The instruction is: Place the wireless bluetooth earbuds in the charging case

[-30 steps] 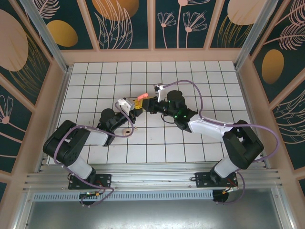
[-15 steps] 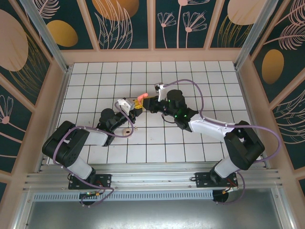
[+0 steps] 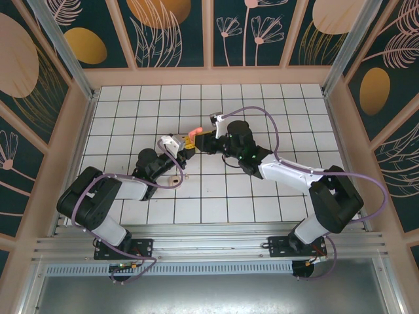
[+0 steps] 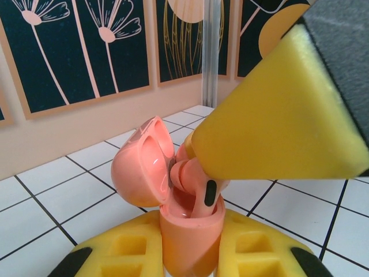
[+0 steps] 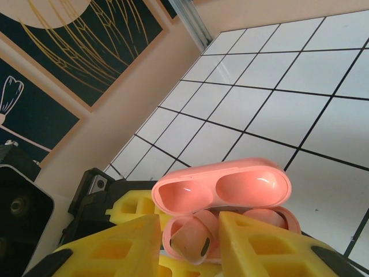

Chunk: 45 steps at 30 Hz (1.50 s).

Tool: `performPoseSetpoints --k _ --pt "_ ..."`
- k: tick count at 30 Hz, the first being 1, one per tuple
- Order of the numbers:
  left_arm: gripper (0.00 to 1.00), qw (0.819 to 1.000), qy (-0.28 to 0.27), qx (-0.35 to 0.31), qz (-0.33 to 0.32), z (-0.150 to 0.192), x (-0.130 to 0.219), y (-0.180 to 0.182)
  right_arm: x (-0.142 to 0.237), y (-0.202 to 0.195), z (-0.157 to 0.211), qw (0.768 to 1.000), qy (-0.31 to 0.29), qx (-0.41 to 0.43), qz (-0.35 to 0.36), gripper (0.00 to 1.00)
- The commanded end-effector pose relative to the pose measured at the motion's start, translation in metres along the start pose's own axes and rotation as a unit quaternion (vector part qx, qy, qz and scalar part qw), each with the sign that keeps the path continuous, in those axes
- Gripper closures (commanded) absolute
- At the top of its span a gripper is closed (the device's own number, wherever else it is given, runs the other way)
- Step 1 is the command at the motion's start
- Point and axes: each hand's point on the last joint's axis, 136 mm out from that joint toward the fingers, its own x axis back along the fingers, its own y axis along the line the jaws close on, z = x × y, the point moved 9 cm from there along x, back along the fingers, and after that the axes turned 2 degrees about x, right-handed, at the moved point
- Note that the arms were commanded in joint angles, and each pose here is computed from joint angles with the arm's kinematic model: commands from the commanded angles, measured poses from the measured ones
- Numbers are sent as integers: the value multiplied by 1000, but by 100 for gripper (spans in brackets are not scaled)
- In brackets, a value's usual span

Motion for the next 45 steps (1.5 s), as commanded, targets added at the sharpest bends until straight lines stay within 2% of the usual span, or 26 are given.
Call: performPoseSetpoints --k 1,8,18,24,30,35,45 --pt "92 995 -74 -44 47 -34 0 -12 0 0 -7 1000 -10 10 11 65" --pt "92 995 -65 -45 62 -32 -1 -15 14 13 -24 999 -39 23 -7 57" --pt "92 993 -43 -40 98 -30 -6 -18 47 32 -41 996 -71 38 -41 54" --pt "92 993 -40 -39 107 -32 -8 -18 64 31 -40 995 -69 33 -62 64" --pt "92 993 -39 -38 108 -33 -10 -18 72 31 -32 996 -48 30 -73 70" --pt "92 993 -39 -31 109 -32 -11 -18 68 29 -21 995 -19 16 -93 76" --pt "92 993 -44 -30 108 -35 -11 -17 51 20 -10 996 15 1 -92 81"
